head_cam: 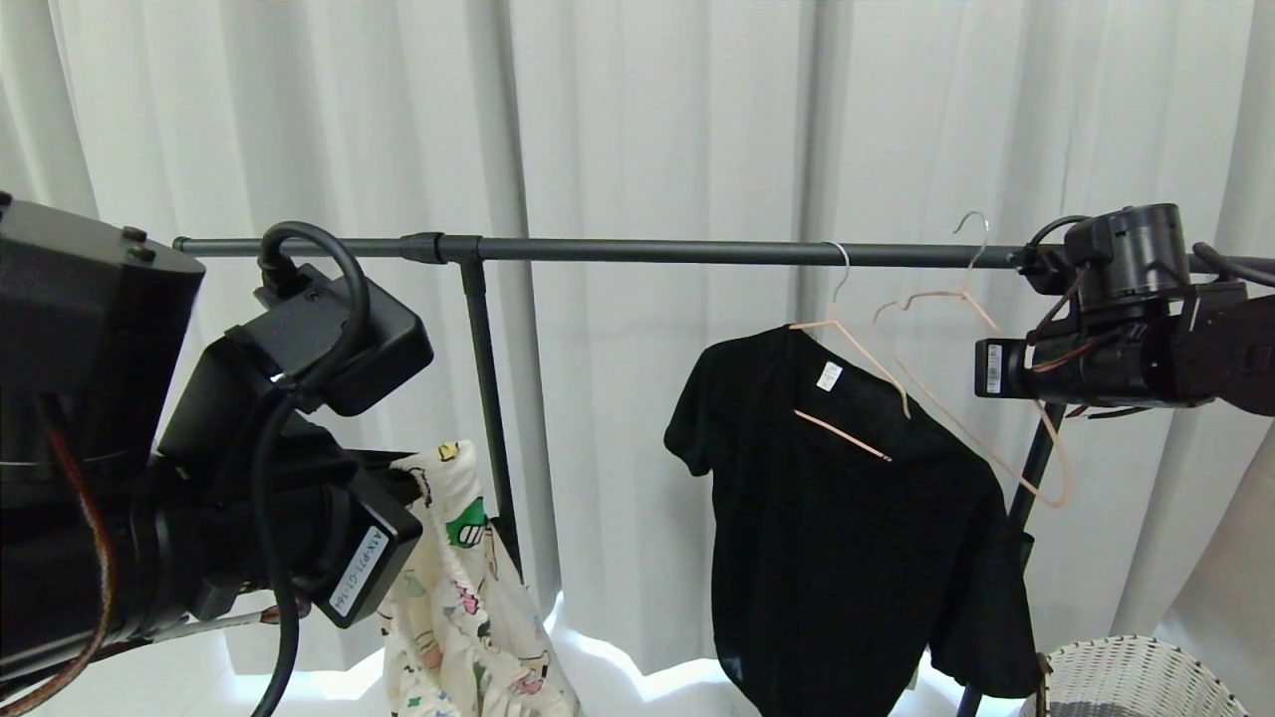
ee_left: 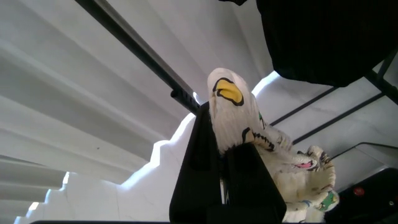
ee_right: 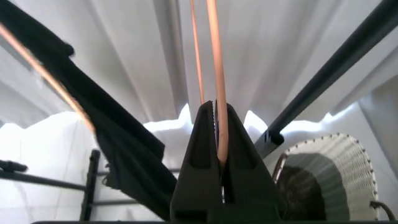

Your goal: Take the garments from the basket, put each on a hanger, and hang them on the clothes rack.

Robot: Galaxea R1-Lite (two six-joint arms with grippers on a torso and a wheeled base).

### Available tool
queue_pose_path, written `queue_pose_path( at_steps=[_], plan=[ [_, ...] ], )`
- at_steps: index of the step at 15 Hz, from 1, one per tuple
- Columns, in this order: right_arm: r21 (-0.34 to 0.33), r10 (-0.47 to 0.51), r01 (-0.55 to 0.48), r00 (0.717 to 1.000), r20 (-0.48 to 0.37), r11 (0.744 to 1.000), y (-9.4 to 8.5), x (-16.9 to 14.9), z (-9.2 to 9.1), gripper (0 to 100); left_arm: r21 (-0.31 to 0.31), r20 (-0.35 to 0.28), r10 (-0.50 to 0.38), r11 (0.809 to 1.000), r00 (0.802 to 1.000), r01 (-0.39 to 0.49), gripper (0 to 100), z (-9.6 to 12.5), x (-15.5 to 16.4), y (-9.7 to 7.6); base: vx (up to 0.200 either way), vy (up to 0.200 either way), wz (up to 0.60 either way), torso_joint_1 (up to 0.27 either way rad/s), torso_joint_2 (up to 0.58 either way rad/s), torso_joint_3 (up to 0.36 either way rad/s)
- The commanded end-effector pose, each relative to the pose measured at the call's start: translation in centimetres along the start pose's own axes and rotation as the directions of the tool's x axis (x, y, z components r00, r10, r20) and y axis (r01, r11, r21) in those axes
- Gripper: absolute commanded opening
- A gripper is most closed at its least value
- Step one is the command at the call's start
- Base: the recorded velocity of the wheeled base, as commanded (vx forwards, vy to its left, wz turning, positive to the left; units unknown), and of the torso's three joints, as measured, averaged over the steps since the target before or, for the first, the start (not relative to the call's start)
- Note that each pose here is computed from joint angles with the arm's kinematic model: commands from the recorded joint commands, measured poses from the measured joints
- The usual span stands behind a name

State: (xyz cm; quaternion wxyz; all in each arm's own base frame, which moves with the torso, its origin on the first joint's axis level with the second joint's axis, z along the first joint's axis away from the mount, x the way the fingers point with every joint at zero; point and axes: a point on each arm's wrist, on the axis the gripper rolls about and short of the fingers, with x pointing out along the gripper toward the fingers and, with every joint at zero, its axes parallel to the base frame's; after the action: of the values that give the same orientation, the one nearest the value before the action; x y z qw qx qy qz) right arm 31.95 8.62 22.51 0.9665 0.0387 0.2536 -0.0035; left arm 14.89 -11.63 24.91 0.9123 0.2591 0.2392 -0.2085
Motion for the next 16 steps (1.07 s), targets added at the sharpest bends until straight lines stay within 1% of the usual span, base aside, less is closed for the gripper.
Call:
queue_pose_path(
  at_steps=[1,3,7,11,16],
  plan=[
    [0.011,0.015,-0.016,0.998,0.060,1.000,-0.3,-2.1,1.0,0,-0.001,0.007,0.001,1.000,1.000,-0.001,0,0.0,-0.2,0.1,0.000,0.000,0.00,0.000,0.00,0.000],
    [0.012,0.019,-0.020,0.997,0.077,1.000,-0.4,-3.1,1.3,0,0.000,0.009,0.001,1.000,1.000,-0.001,0,0.0,-0.3,0.1,0.000,0.000,0.00,0.000,0.00,0.000],
    [0.006,0.016,-0.016,0.998,0.069,1.000,-1.4,-5.6,-0.2,0,-0.002,0.018,0.005,1.000,1.000,-0.005,0,0.1,-0.5,0.2,0.000,0.000,0.00,0.000,0.00,0.000],
    [-0.032,0.021,-0.019,0.997,0.072,0.999,-2.5,-8.9,-2.3,0,-0.001,0.022,0.005,1.000,1.000,-0.005,0,0.1,-0.6,0.2,0.000,0.000,0.00,0.000,0.00,0.000],
    [-0.058,0.022,-0.018,0.998,0.063,0.998,-4.0,-12.2,-5.5,0,0.003,0.031,-0.002,1.000,1.000,0.002,0,0.2,-0.8,0.0,0.000,0.000,0.00,0.000,0.00,0.000]
  ],
)
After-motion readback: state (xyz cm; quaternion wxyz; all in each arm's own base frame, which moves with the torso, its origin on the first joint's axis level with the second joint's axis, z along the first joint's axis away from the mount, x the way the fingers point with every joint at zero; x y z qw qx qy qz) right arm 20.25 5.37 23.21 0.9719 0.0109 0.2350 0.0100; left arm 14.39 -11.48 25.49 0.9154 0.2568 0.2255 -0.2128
